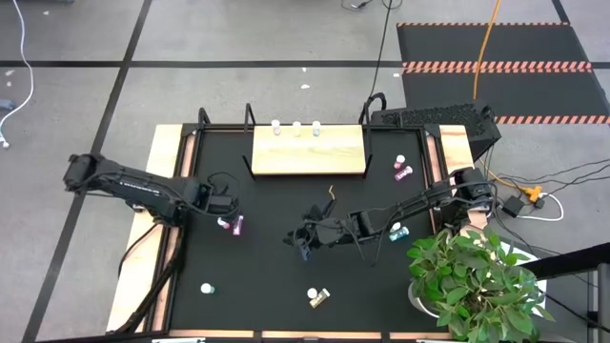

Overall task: Pick and place medicine bottles onto shelf by color
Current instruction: Put the left orange pill bottle on the shelf

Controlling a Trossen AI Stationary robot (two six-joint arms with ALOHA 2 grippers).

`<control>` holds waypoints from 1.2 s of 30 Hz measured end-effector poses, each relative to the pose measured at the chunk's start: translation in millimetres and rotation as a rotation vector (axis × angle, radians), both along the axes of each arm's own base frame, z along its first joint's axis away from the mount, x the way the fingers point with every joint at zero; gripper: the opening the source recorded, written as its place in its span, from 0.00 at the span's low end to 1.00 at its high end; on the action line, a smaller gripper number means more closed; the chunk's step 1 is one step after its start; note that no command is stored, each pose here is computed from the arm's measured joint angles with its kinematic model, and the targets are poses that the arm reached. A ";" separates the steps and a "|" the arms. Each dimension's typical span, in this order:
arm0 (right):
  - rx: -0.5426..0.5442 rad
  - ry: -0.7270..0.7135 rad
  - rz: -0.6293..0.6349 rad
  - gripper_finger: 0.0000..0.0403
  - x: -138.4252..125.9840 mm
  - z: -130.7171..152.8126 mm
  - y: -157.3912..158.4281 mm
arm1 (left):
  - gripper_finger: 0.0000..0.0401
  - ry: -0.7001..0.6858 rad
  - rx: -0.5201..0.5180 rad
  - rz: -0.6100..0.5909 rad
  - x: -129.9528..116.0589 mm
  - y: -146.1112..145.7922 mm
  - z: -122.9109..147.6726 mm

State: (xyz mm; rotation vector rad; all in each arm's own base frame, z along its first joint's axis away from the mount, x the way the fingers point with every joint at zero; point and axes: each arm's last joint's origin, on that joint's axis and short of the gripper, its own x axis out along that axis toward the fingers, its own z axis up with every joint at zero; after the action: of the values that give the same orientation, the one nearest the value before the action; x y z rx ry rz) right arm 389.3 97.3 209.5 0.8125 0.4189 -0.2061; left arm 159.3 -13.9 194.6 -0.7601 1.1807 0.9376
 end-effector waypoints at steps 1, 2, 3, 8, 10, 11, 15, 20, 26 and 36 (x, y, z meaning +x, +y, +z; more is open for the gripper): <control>0.002 0.003 0.008 0.35 -0.1 -0.2 0.2 | 0.69 0.000 -0.010 -0.012 1.3 -2.0 -1.0; 0.006 0.007 0.027 0.35 -0.2 -0.4 0.8 | 0.68 -0.001 -0.018 -0.020 2.4 -3.7 -1.8; 0.009 0.012 0.045 0.35 -0.3 -0.7 1.2 | 0.67 -0.002 -0.031 -0.026 3.4 -5.3 -2.5; -0.002 0.047 0.081 0.35 -2.0 -3.6 2.0 | 0.64 0.019 -0.085 -0.019 4.3 -9.9 -5.3; -0.012 0.051 0.086 0.35 -2.1 -3.9 1.8 | 0.64 0.023 -0.086 -0.015 4.6 -10.9 -6.1; -0.016 0.051 0.088 0.35 -2.1 -3.9 1.7 | 0.64 0.023 -0.088 -0.014 4.7 -11.0 -6.1; -0.020 0.049 0.090 0.35 -2.0 -3.8 1.5 | 0.64 0.026 -0.110 -0.011 4.5 -11.6 -6.2; -0.027 0.050 0.093 0.35 -2.0 -3.8 1.5 | 0.59 0.029 -0.136 -0.011 4.4 -12.3 -6.1; -0.026 0.049 0.093 0.35 -2.0 -3.8 1.6 | 0.44 0.031 -0.136 -0.019 4.3 -12.3 -6.1; -0.023 0.049 0.092 0.35 -2.0 -3.8 1.7 | 0.31 0.037 -0.157 -0.053 4.3 -13.0 -6.2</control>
State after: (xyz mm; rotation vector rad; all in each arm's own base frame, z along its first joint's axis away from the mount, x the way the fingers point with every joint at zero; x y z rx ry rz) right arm 387.3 99.0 205.7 0.7651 0.4986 -0.1452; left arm 163.7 -27.0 188.4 -0.8349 1.3125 0.8250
